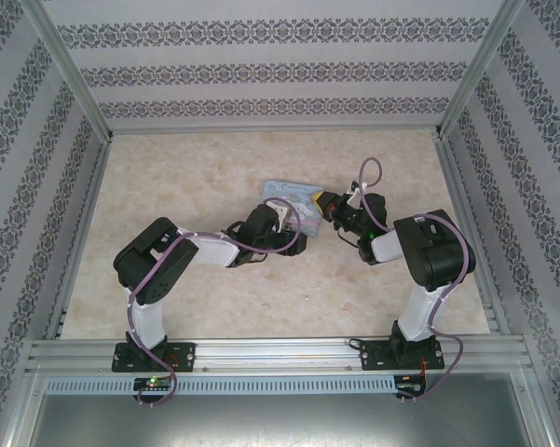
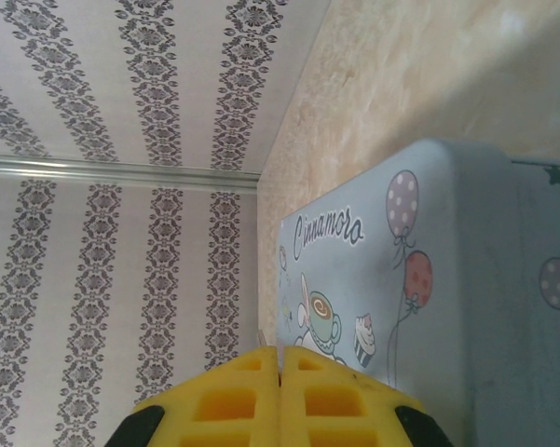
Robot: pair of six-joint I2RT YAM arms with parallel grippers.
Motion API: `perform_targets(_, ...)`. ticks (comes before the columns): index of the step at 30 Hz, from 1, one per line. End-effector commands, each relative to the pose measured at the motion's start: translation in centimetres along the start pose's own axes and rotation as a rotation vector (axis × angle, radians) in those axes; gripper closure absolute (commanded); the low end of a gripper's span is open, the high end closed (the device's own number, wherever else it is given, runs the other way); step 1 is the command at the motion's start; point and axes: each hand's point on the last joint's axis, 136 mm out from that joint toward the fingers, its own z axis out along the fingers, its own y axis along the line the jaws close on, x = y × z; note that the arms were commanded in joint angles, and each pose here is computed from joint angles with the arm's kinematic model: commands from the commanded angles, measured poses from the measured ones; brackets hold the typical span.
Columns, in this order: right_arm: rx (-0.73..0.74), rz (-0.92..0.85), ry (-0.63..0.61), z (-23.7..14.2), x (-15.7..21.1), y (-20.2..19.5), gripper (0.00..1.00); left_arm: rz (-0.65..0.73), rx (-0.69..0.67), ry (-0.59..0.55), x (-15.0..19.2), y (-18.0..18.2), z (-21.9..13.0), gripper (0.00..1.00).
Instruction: Unlock the padlock with the key
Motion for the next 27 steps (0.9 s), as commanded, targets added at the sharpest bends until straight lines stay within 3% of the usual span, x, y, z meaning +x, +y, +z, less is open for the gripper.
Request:
perform_targets(1, -0.049, -0.024, -0.003, 0.3, -0.3, 1.1, 1.00, -0.004, 0.065, -0.019, -0.1, -1.4, 0.5, 0.21)
perform_targets(19, -0.037, -0.013, -0.005, 0.2, -0.2, 0.4, 1.00, -0.142, 0.209, -0.096, -1.8, -3.8, -0.1, 0.21)
perform_targets(27, -0.044, -0.005, -0.006, 0.2, -0.2, 0.2, 1.00, -0.184, 0.187, -0.065, -0.5, -2.8, 1.0, 0.21)
